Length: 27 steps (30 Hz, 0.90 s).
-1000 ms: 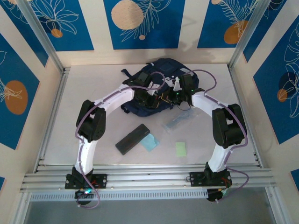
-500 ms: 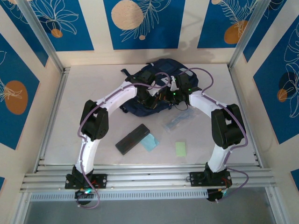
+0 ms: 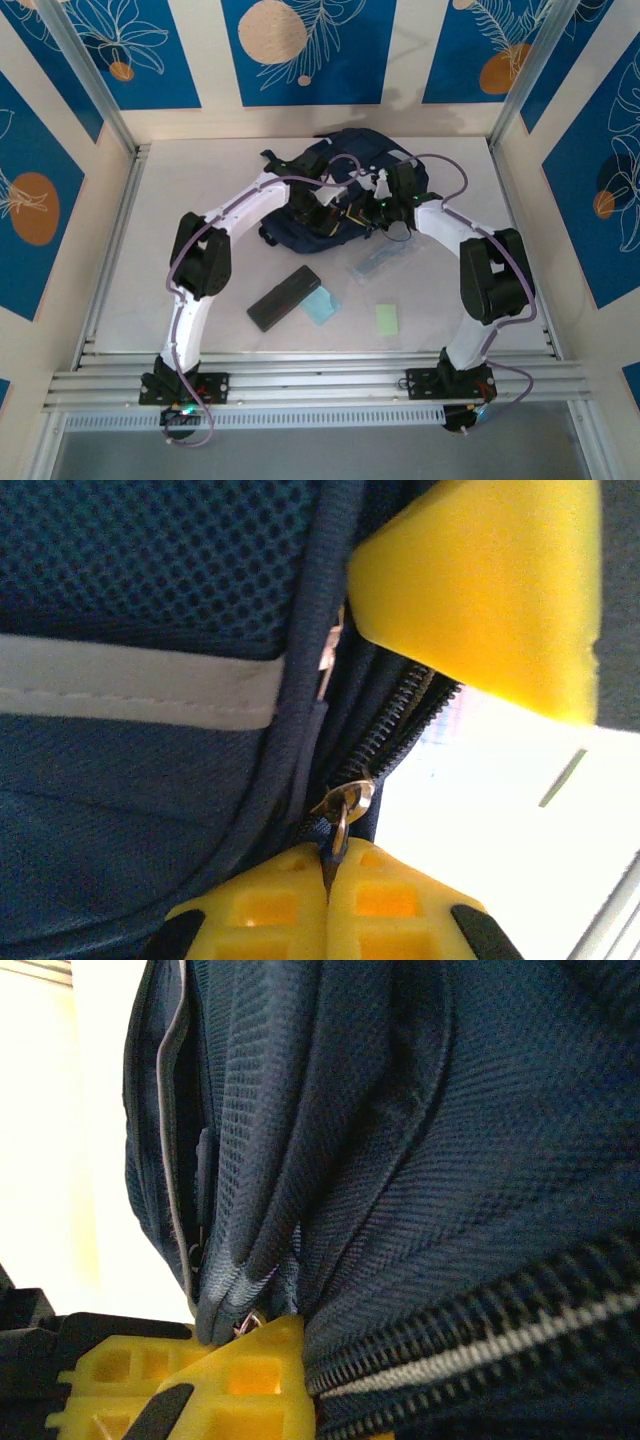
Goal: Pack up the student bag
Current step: Unzip the student bag at the top-center of the table.
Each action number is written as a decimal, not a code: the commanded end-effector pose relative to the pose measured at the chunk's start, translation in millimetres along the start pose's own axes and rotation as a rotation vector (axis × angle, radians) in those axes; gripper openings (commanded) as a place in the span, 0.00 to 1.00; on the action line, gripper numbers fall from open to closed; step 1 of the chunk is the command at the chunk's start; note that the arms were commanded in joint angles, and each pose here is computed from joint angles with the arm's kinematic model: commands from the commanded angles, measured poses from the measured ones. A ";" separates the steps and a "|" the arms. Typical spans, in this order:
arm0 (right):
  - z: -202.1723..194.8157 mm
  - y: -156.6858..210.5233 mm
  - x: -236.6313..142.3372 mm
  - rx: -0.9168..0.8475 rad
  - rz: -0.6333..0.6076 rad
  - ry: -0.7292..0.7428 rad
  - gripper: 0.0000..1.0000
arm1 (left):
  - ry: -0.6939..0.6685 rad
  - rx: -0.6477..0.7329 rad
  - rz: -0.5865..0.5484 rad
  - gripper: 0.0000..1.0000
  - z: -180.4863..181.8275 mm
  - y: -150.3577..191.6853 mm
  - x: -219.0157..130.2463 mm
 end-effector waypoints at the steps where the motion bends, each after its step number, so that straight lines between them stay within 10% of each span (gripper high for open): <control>1: -5.4 -3.9 -33.5 0.139 -0.034 -0.108 0.00 | -0.179 -0.201 0.044 0.00 62.6 14.9 -19.8; 7: -18.3 9.1 -9.0 0.338 0.012 -0.333 0.00 | -0.103 -0.296 0.097 0.00 59.3 24.0 -10.0; 27: -53.7 48.5 21.3 0.351 -0.010 -0.135 0.00 | -0.240 -0.442 0.184 0.00 110.9 57.4 -34.2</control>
Point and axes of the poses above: each hand's point on the last joint's axis, 136 mm out from that joint toward the fingers, its own x axis out along the fingers, its own z axis along the line the jaws close on, y = z × x, the point moved 8 cm from there along -x, back along the fingers, and after that the axes turned 7 degrees about -x, right-handed, at the moved point
